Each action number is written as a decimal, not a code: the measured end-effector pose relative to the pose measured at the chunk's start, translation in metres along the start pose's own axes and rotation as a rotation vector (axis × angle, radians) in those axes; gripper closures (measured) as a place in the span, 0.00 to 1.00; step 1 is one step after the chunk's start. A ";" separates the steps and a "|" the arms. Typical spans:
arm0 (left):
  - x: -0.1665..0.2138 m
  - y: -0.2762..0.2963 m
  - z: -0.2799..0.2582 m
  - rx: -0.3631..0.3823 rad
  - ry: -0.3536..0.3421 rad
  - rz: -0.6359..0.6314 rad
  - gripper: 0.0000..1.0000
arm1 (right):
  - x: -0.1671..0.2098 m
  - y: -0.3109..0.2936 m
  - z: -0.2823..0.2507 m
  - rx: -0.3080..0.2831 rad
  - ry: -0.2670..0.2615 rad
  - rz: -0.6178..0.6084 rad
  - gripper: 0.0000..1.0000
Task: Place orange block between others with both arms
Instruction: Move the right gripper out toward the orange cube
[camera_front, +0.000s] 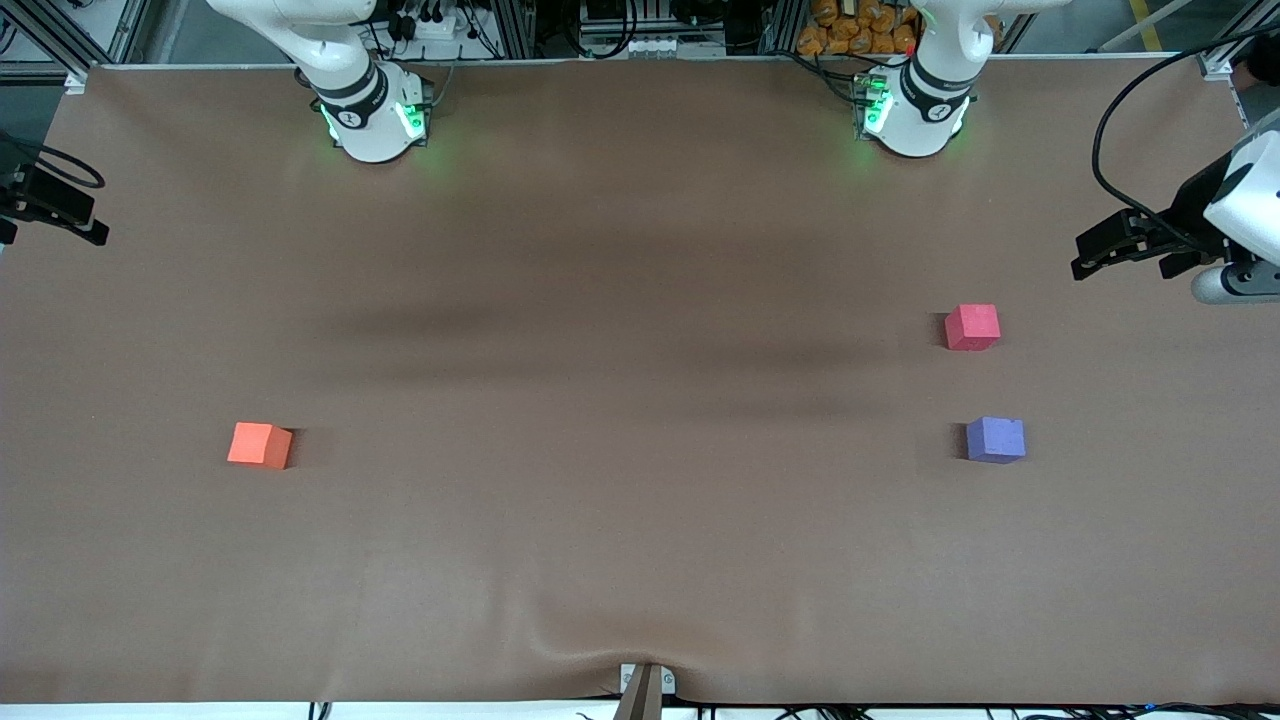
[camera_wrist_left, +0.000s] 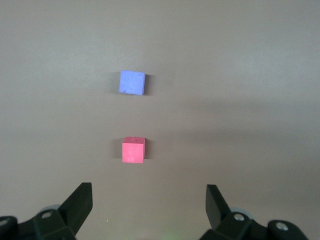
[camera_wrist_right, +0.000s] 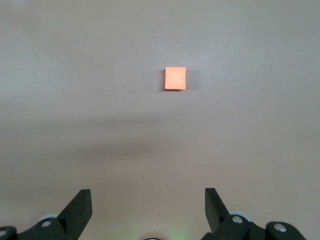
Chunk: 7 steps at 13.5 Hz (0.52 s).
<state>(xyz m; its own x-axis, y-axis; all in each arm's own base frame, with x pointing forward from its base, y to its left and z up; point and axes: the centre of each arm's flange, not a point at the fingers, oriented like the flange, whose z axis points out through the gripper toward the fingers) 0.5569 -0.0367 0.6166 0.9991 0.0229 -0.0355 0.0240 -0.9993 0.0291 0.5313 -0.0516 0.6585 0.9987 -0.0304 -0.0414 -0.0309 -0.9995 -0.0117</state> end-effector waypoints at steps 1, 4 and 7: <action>0.000 0.000 0.000 0.000 0.000 0.000 0.00 | 0.000 0.000 0.000 0.000 0.000 0.000 0.00; 0.000 0.000 0.000 0.000 0.000 0.000 0.00 | 0.000 0.001 0.001 0.000 -0.003 0.001 0.00; 0.000 0.000 0.000 0.000 0.000 0.000 0.00 | 0.000 0.001 0.001 0.000 -0.004 0.002 0.00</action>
<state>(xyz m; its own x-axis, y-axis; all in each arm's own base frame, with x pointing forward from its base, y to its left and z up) 0.5568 -0.0369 0.6166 0.9991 0.0225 -0.0355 0.0236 -0.9993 0.0291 0.5315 -0.0524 0.6573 0.9984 -0.0320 -0.0455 -0.0326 -0.9994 -0.0115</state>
